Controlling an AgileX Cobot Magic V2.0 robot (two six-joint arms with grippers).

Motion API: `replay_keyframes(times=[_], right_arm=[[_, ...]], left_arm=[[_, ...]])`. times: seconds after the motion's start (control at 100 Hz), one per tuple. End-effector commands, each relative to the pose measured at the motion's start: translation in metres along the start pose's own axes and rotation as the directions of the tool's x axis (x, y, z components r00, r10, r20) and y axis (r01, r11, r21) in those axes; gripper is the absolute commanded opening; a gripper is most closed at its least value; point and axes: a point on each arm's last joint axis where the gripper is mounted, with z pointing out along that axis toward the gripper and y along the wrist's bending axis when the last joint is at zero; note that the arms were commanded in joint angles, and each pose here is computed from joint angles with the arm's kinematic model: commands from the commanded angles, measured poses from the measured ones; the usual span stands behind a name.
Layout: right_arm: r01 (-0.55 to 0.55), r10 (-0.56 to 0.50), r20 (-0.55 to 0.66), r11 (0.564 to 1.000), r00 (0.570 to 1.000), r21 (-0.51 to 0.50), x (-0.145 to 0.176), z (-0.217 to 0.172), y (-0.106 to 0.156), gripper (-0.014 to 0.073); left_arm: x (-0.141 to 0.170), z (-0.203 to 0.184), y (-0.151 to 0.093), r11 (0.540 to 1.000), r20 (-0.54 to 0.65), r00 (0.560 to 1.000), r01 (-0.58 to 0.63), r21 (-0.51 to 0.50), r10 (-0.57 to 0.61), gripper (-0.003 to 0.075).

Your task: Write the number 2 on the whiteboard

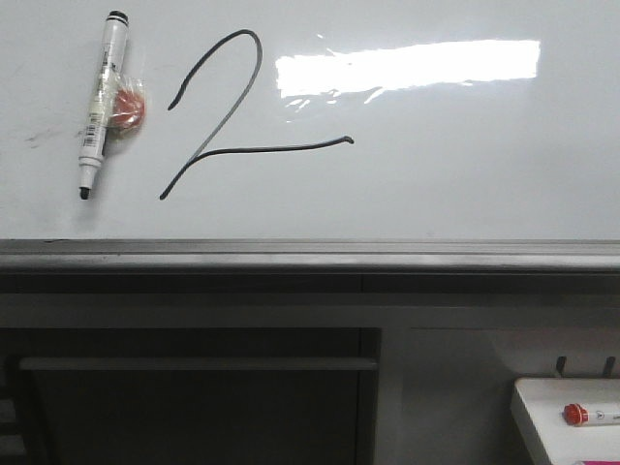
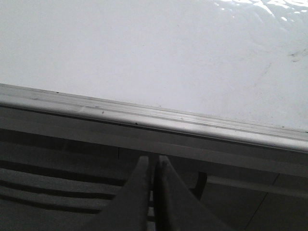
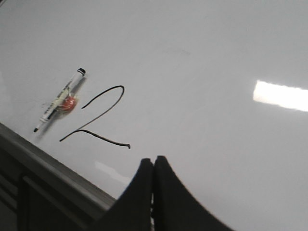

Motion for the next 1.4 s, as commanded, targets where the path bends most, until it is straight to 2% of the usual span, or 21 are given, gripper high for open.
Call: replay_keyframes(times=[0.0, 0.13, 0.3, 0.36, 0.4, 0.55, 0.8, 1.39], right_arm=[[0.03, -0.037, 0.072, 0.995, 0.997, 0.096, -0.01, 0.0, -0.008, -0.0074], [-0.107, 0.1, 0.046, 0.979, 0.994, 0.173, 0.01, 0.0, -0.01, -0.0074], [-0.026, 0.048, -0.061, 0.946, 0.997, 0.323, 0.045, -0.005, -0.014, -0.0074], [-0.034, 0.061, -0.062, 0.928, 0.996, 0.372, 0.056, -0.008, -0.015, -0.0074], [-0.029, 0.085, -0.122, 0.916, 0.989, 0.401, 0.06, -0.011, -0.016, -0.0074], [-0.02, 0.123, -0.185, 0.879, 0.975, 0.477, 0.068, -0.021, -0.017, -0.0074], [-0.044, 0.244, -0.329, 0.857, 0.912, 0.513, 0.087, -0.033, -0.013, -0.0074], [-0.055, 0.247, -0.315, 0.857, 0.917, 0.513, 0.086, -0.033, -0.013, -0.0074]], left_arm=[[-0.002, -0.001, 0.0, 1.0, 0.064, 0.998, 0.008, 0.006, -0.008, -0.002], [-0.002, -0.001, 0.0, 1.0, 0.064, 0.998, 0.008, 0.006, -0.008, -0.002], [-0.002, -0.001, 0.0, 1.0, 0.064, 0.998, 0.008, 0.006, -0.008, -0.002], [-0.002, -0.001, 0.0, 1.0, 0.064, 0.998, 0.008, 0.006, -0.008, -0.002], [-0.002, -0.001, 0.0, 1.0, 0.064, 0.998, 0.008, 0.006, -0.008, -0.002], [-0.002, -0.001, 0.0, 1.0, 0.064, 0.998, 0.008, 0.006, -0.008, -0.002], [-0.002, -0.001, 0.0, 1.0, 0.064, 0.998, 0.008, 0.006, -0.008, -0.002], [-0.002, -0.001, 0.0, 1.0, 0.064, 0.998, 0.008, 0.006, -0.008, -0.002]])
